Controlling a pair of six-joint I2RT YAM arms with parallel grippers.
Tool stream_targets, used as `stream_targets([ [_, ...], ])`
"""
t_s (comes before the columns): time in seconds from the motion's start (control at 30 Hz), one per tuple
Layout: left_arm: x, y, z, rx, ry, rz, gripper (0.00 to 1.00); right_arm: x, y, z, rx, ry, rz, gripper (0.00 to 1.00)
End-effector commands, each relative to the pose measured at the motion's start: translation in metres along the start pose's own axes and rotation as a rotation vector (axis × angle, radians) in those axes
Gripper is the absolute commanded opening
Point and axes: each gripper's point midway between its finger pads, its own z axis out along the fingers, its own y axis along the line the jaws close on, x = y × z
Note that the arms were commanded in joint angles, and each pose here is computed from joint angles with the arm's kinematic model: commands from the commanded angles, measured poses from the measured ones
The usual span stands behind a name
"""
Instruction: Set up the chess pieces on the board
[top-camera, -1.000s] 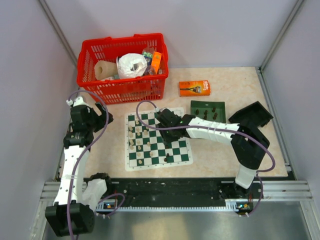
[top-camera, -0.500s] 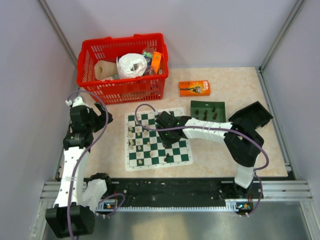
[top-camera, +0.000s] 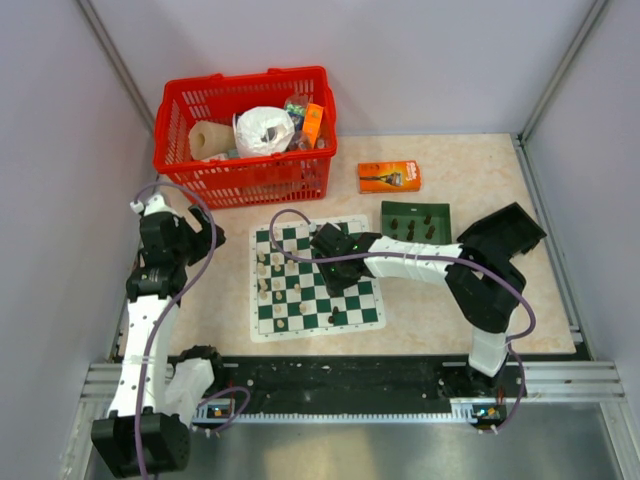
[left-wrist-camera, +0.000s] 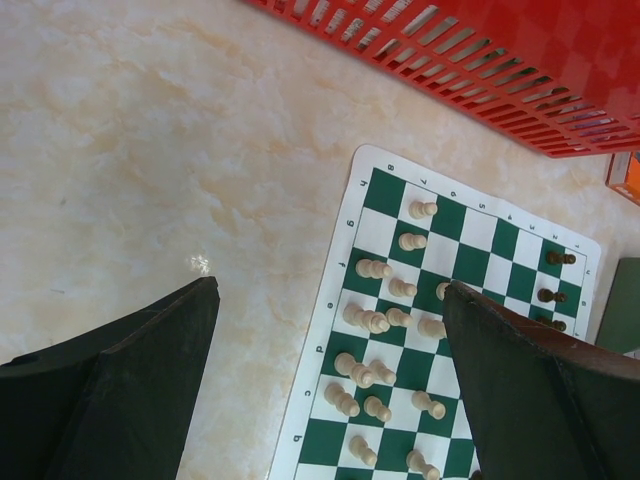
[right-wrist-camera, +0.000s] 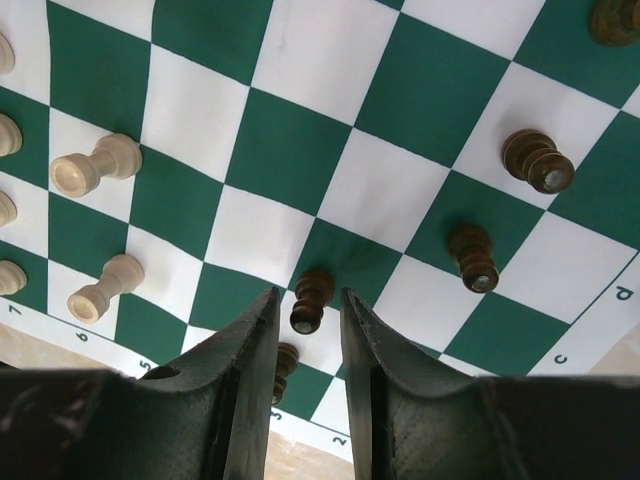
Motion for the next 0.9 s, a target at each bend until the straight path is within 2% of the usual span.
stream_targets([
  [0.0, -0.011, -0.003, -0.002, 0.011, -0.051, -0.007, 0.99, 0.000, 0.008, 0.003, -0.011, -0.002, -0.006, 0.31],
  [0.23, -0.011, -0.004, -0.003, 0.013, -0.053, -0.009, 0.99, -0.001, 0.006, 0.003, -0.005, -0.006, -0.006, 0.29],
  [0.4, -0.010, -0.003, -0.002, 0.011, -0.049, -0.009, 0.99, -0.001, 0.006, 0.003, -0.007, -0.006, -0.014, 0.19],
  [0.43, -0.009, -0.003, -0.002, 0.014, -0.047, -0.009, 0.99, 0.000, 0.007, 0.002, -0.010, -0.003, -0.015, 0.11],
  [0.47, -0.009, -0.003, -0.002, 0.014, -0.047, -0.009, 0.99, -0.002, 0.007, 0.001, -0.009, -0.007, -0.013, 0.10],
  [0.87, -0.009, -0.004, -0.001, 0.017, -0.046, -0.009, 0.99, -0.008, -0.017, -0.034, 0.078, -0.082, 0.015, 0.11],
])
